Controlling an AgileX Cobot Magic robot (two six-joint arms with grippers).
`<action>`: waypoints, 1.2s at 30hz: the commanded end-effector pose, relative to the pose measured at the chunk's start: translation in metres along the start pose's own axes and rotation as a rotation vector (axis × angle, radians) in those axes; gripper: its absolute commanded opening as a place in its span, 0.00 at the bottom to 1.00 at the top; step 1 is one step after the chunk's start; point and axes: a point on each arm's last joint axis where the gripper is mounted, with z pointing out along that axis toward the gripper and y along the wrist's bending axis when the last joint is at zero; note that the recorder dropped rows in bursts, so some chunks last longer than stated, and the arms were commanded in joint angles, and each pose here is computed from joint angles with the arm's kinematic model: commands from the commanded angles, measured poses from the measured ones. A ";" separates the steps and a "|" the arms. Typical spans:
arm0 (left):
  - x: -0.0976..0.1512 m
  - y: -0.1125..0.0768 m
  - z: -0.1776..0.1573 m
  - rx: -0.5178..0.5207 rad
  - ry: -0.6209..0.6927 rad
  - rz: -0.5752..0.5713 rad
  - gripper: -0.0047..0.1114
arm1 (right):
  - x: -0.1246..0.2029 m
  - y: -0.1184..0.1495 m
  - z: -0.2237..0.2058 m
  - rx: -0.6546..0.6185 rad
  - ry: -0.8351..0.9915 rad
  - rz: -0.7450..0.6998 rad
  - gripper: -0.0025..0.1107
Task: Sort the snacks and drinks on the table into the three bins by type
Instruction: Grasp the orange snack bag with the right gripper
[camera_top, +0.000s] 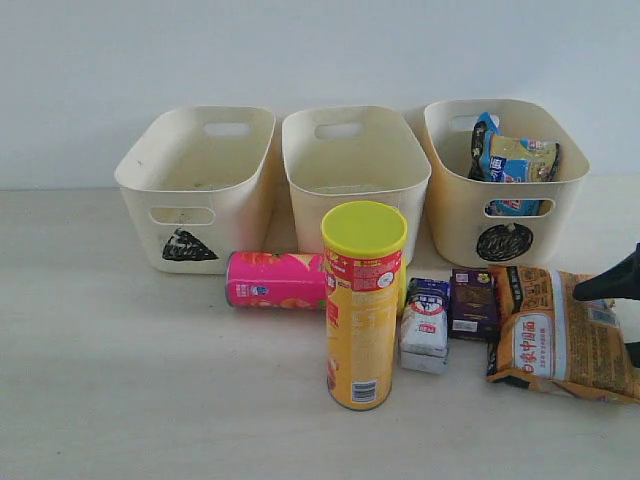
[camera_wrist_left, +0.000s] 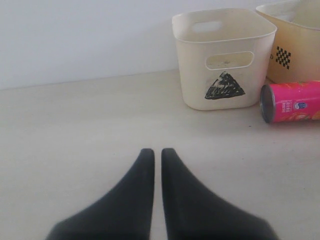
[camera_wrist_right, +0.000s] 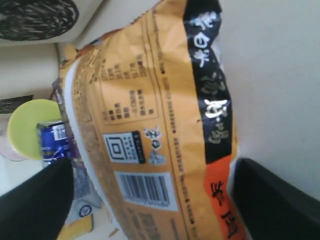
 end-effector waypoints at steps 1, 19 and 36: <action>0.001 0.000 0.000 0.004 0.000 -0.001 0.08 | 0.004 -0.024 0.028 0.132 0.014 -0.035 0.75; 0.001 0.000 0.000 0.002 0.000 -0.002 0.08 | 0.008 -0.011 0.071 0.443 -0.012 -0.350 0.60; 0.001 0.000 0.000 0.002 0.000 -0.002 0.08 | 0.004 0.036 0.034 0.362 -0.059 -0.488 0.02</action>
